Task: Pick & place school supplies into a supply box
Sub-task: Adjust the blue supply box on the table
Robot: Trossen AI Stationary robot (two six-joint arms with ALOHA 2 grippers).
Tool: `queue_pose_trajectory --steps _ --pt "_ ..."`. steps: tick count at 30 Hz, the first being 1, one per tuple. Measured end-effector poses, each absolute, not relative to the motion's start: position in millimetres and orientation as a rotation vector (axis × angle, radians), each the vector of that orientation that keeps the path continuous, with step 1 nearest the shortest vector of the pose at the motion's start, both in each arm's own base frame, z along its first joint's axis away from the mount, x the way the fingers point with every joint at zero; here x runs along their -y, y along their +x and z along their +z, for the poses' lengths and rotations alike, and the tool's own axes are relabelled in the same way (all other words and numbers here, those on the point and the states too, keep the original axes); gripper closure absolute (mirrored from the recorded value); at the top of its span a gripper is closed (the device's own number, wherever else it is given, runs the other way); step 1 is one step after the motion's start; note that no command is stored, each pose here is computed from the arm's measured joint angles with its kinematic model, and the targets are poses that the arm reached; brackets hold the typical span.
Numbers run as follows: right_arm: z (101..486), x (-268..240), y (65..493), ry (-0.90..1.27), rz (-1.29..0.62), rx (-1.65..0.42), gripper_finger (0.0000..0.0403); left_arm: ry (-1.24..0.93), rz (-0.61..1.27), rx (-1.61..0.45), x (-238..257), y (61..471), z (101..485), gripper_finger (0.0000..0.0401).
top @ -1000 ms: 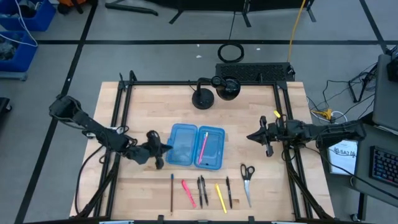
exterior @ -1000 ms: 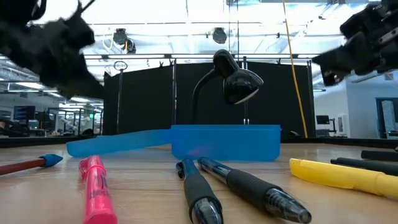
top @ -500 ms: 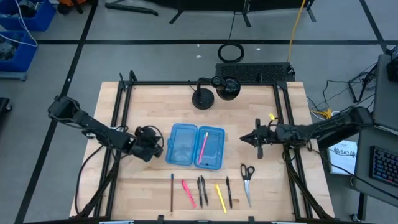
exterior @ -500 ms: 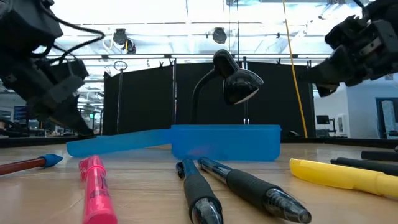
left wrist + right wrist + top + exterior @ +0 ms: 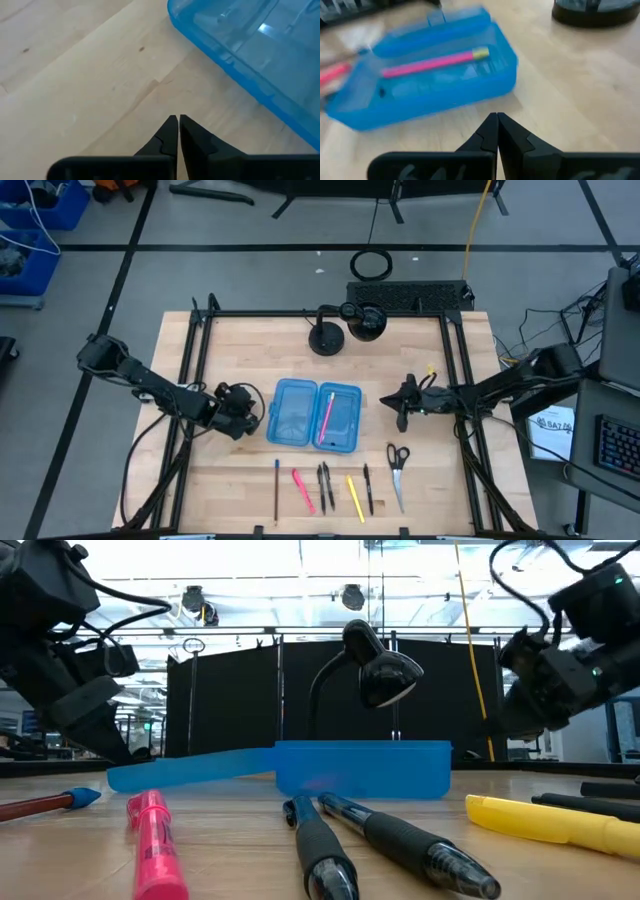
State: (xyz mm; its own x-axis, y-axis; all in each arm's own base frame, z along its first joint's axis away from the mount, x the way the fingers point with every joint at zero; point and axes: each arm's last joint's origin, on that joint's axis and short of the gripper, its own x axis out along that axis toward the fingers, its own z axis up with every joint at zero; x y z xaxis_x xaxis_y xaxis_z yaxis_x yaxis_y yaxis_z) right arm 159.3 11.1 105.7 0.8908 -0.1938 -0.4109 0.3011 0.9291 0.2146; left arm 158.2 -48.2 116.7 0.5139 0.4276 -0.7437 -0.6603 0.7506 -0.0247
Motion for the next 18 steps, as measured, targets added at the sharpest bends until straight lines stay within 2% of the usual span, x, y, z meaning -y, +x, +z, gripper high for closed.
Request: queue_pose_trajectory --steps 2,9,18 --pt "100 -12 163 0.265 -0.267 -0.450 0.0403 -0.316 0.664 -0.795 48 158 117 0.0375" --pt "97 -6 185 0.190 -0.288 -0.455 0.0403 -0.308 0.658 -0.797 48 158 117 0.0397" --pt "90 10 206 0.208 -0.263 -0.507 0.0403 -0.301 0.641 -0.791 49 160 117 0.0382"
